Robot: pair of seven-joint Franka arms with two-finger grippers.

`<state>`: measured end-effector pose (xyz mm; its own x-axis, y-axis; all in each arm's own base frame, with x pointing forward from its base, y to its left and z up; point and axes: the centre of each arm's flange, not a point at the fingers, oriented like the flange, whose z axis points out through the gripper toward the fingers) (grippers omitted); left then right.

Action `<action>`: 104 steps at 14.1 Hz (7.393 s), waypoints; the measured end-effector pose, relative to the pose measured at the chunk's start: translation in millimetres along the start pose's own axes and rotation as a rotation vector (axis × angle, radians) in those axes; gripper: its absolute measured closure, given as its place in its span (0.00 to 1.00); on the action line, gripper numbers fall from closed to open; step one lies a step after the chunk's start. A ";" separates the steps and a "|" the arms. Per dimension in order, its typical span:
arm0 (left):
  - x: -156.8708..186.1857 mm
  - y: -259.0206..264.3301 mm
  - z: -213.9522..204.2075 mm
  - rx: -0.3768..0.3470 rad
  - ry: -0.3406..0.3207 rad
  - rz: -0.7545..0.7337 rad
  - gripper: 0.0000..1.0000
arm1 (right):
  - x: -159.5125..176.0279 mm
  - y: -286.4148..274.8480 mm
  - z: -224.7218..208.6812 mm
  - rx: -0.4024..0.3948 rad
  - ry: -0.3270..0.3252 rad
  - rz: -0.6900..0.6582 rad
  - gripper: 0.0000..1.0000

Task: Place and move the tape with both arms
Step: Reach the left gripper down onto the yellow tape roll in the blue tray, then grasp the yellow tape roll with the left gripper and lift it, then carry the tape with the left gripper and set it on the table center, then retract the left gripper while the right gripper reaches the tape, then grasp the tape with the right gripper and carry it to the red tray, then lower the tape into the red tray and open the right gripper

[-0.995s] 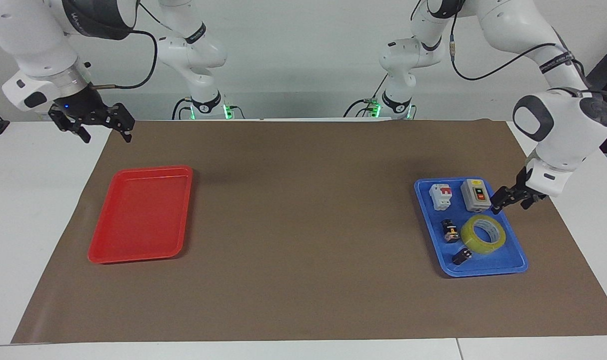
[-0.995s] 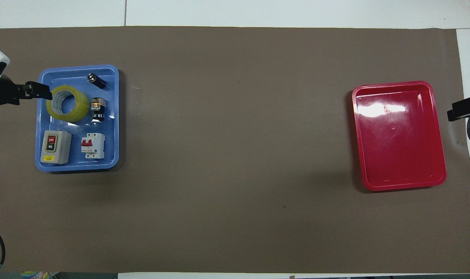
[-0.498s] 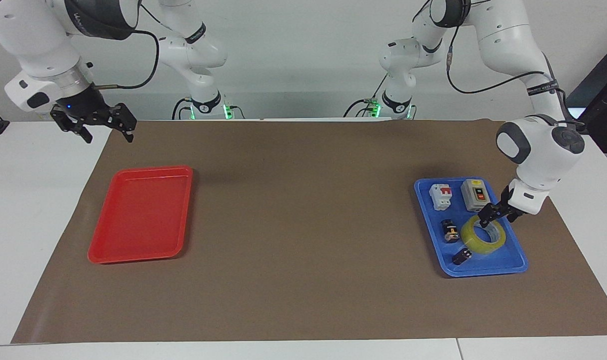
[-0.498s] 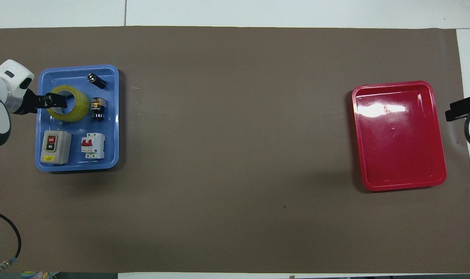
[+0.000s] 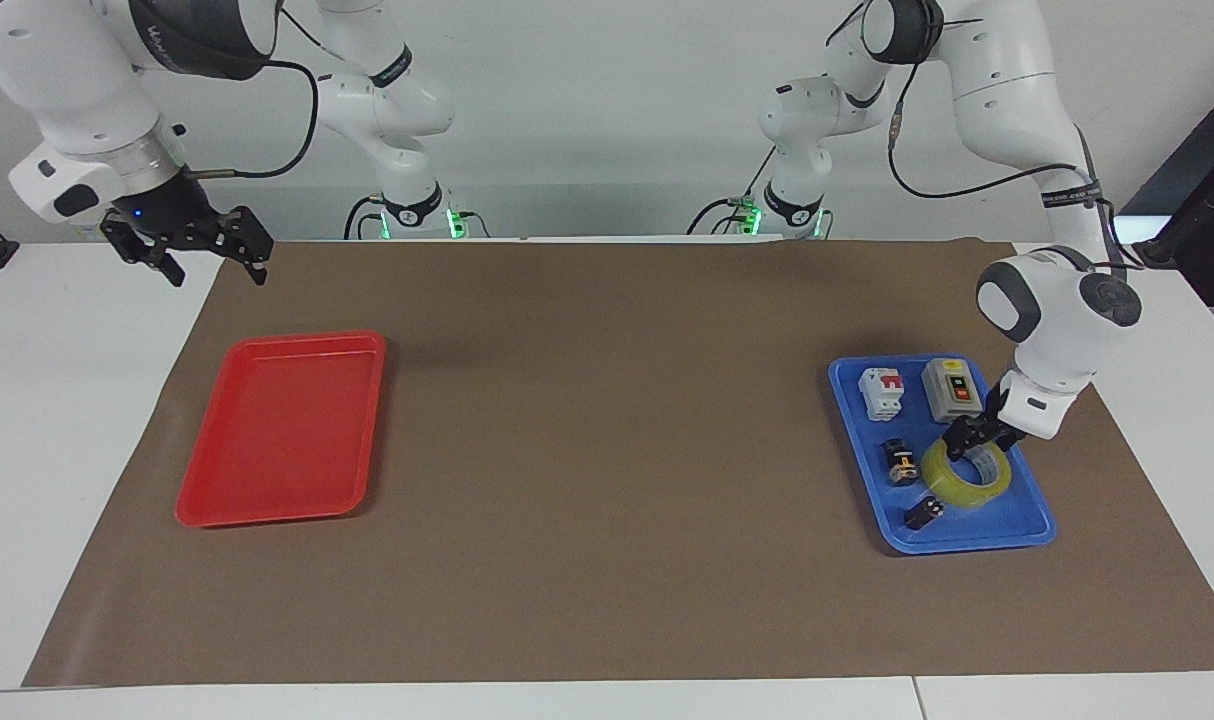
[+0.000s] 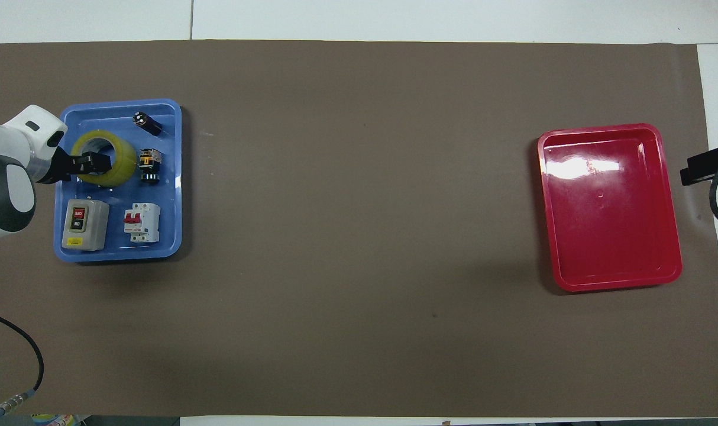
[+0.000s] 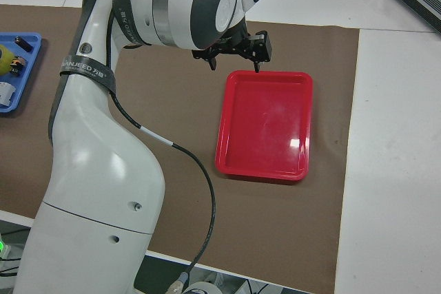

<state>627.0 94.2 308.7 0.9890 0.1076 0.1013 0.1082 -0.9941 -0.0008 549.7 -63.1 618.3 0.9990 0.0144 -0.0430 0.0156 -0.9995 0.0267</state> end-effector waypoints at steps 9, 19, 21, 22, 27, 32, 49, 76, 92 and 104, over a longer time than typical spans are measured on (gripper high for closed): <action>-2.1 0.5 -52.3 -0.002 0.021 -0.023 0.78 | -0.8 2.6 0.6 0.001 -0.005 0.005 0.00; -50.3 174.5 -107.5 -0.025 -0.065 0.020 0.78 | -0.7 1.8 0.6 0.001 -0.005 0.003 0.00; -71.0 239.4 -98.1 -0.033 -0.057 0.009 0.78 | -0.6 1.2 0.6 0.001 -0.005 0.002 0.00; -82.6 269.8 -93.8 -0.039 -0.051 0.005 0.78 | -0.6 1.2 0.6 0.001 -0.005 0.002 0.00; -148.1 399.2 -79.3 -0.043 0.007 -0.013 0.78 | -0.6 0.8 0.6 0.001 -0.005 0.002 0.00; -172.4 472.1 -49.0 0.000 0.058 -0.047 0.78 | -0.5 -0.2 0.6 0.001 -0.005 0.000 0.00; -135.8 353.8 -134.1 0.077 0.037 0.008 0.00 | 1.3 -22.7 2.0 0.012 -0.009 -0.041 0.00; -52.6 81.2 -289.8 -0.022 -0.170 0.110 0.00 | 34.0 -391.8 291.6 0.070 0.095 0.025 0.64; -49.8 85.7 -292.8 -0.024 -0.139 0.117 0.00 | 84.7 -39.3 199.1 0.020 -0.034 -0.146 0.79; -49.9 85.7 -294.0 -0.024 -0.136 0.117 0.00 | 19.5 79.6 285.9 0.016 0.032 -0.196 0.79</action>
<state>557.4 0.2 596.1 0.9994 -0.0098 -0.0336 -0.0092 -0.9998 0.0192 558.2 -150.2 334.1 0.9777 0.2097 -0.0138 0.2098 -0.9777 0.0048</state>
